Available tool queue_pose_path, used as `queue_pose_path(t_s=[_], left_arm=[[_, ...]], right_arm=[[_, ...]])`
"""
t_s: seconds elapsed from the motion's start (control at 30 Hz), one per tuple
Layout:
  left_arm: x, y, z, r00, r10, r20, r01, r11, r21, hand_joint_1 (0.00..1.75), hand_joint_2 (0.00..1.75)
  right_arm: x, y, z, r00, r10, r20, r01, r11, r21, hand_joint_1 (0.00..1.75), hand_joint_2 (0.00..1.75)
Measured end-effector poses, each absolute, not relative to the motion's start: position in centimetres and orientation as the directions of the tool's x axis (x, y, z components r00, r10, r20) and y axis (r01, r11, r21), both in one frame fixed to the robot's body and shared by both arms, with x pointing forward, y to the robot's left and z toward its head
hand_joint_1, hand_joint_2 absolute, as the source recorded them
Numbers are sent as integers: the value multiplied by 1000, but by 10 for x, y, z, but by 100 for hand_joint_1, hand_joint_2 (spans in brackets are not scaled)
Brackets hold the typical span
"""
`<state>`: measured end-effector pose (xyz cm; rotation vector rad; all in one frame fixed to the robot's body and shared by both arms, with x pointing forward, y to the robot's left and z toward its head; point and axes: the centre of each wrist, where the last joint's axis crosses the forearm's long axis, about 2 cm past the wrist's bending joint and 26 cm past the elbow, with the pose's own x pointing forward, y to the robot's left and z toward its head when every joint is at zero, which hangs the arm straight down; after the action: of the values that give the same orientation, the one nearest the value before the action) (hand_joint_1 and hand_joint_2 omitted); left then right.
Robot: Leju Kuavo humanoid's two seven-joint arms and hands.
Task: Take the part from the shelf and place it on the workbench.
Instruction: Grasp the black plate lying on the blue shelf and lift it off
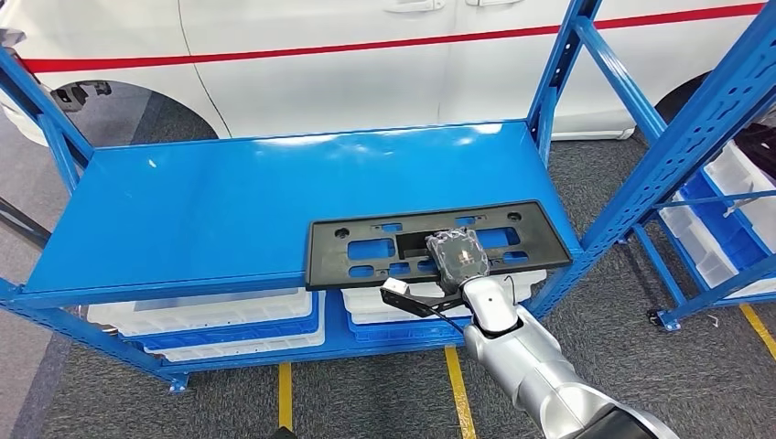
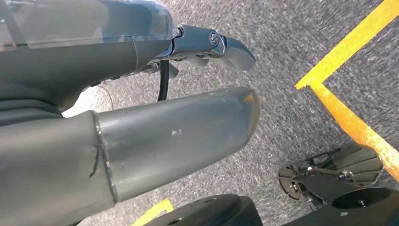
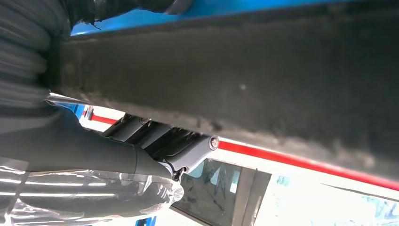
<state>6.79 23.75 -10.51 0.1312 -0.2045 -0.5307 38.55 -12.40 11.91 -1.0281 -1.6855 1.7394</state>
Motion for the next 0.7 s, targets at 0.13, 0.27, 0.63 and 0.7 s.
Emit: queue_pose_path(t_s=[0.13,0.27,0.63,0.7], left_arm=[[68,237,-105,834,-525,170,494,848,192,0,0],[70,237,-105,826,-530,192,494,845,205,0,0],[74,236,-103,800,-555,230,497,826,265,0,175],[76,236,-103,800,-552,237,492,828,268,0,175]], right_arm=[[386,-124,120,-585,793,-172,149,-104,-983,174,175],[387,-125,121,-585,792,-175,155,-102,-983,175,175],[389,-129,121,-580,794,-181,158,-108,-982,175,175],[389,-130,121,-579,795,-182,158,-110,-981,175,175]])
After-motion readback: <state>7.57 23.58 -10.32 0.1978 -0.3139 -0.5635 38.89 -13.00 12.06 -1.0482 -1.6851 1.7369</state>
